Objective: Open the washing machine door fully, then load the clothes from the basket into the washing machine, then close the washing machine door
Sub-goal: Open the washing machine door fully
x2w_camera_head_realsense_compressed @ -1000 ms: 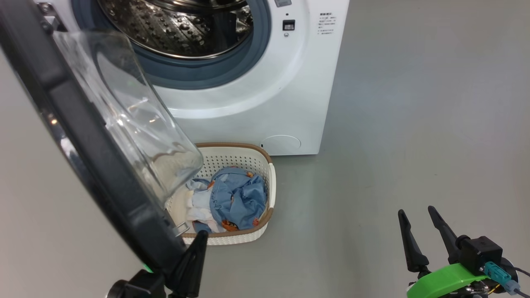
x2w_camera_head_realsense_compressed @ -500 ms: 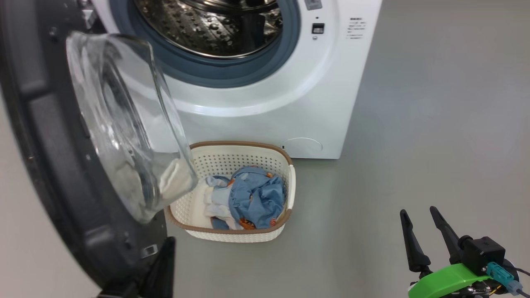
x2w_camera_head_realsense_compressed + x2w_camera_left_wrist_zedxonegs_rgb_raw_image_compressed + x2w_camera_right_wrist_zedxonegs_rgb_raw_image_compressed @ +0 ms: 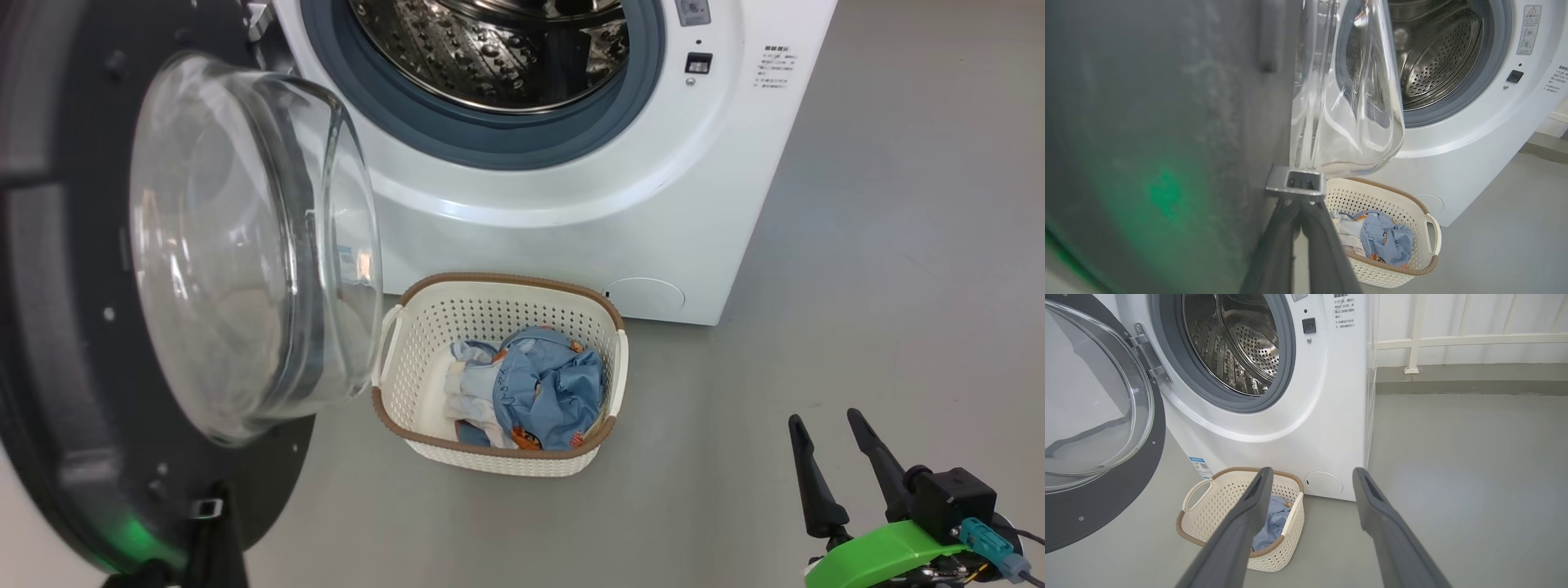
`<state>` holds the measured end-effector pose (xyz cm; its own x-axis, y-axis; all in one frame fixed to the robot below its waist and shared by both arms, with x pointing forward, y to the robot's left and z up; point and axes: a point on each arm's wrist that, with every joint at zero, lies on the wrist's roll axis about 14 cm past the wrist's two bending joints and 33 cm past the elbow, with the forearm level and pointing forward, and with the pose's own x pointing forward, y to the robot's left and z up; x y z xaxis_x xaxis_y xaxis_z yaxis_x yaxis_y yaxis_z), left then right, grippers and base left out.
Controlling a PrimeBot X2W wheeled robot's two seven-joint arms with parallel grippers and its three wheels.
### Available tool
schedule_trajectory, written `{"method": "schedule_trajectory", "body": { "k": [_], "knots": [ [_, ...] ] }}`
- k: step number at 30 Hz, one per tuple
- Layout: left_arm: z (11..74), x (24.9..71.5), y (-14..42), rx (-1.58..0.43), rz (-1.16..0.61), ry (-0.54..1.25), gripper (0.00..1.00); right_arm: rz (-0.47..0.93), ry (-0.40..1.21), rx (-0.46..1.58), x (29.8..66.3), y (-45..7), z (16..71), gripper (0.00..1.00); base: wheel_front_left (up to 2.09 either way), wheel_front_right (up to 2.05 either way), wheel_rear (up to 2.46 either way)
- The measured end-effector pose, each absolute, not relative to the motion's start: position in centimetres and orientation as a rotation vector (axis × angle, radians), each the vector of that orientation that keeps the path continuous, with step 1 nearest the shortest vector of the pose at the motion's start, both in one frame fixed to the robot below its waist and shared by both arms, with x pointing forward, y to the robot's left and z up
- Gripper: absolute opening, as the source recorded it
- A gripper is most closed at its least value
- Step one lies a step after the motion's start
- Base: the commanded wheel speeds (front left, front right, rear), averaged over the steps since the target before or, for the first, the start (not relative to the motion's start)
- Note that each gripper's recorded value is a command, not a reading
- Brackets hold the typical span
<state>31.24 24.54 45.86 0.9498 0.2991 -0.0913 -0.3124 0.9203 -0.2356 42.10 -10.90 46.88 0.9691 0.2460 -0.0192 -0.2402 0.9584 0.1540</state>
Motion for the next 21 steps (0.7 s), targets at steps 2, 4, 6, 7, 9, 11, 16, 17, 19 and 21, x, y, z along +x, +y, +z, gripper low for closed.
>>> {"method": "schedule_trajectory", "body": {
  "k": [2,4,6,7,9,11,16,17,19,21],
  "knots": [
    [45.9,30.9,25.6,-0.250,0.351,0.048,0.00,0.252,0.038,0.152,42.1,-10.7,46.9,1.00,0.00,0.00,0.00],
    [46.0,30.6,26.7,-0.254,0.389,0.042,0.00,0.253,0.038,0.150,42.1,-10.7,46.9,1.00,0.00,0.00,0.00],
    [46.1,30.4,27.5,-0.259,0.424,0.037,0.00,0.252,0.037,0.148,42.1,-10.9,46.9,1.00,0.00,0.00,0.00],
    [46.1,30.3,27.8,-0.260,0.437,0.036,0.00,0.250,0.038,0.147,42.1,-10.9,46.9,1.00,0.00,0.00,0.00],
    [46.0,30.2,28.2,-0.267,0.455,0.035,0.00,0.247,0.040,0.146,42.1,-11.1,46.8,1.00,0.00,0.00,0.00],
    [45.9,30.1,28.7,-0.274,0.475,0.036,0.00,0.242,0.043,0.144,42.0,-11.3,46.7,1.00,0.00,0.00,0.00],
    [45.4,29.8,30.1,-0.306,0.532,0.042,0.00,0.226,0.047,0.146,41.9,-11.9,46.5,1.00,0.00,0.00,0.00],
    [45.3,29.8,30.2,-0.315,0.541,0.043,0.00,0.224,0.048,0.145,41.9,-12.0,46.5,1.00,0.00,0.00,0.00],
    [45.1,29.9,30.3,-0.325,0.546,0.046,0.00,0.221,0.050,0.143,41.9,-12.2,46.4,1.00,0.00,0.00,0.00],
    [44.9,30.1,30.2,-0.344,0.551,0.051,0.00,0.219,0.052,0.141,41.9,-12.3,46.3,1.00,0.00,0.00,0.00]
  ]
}}
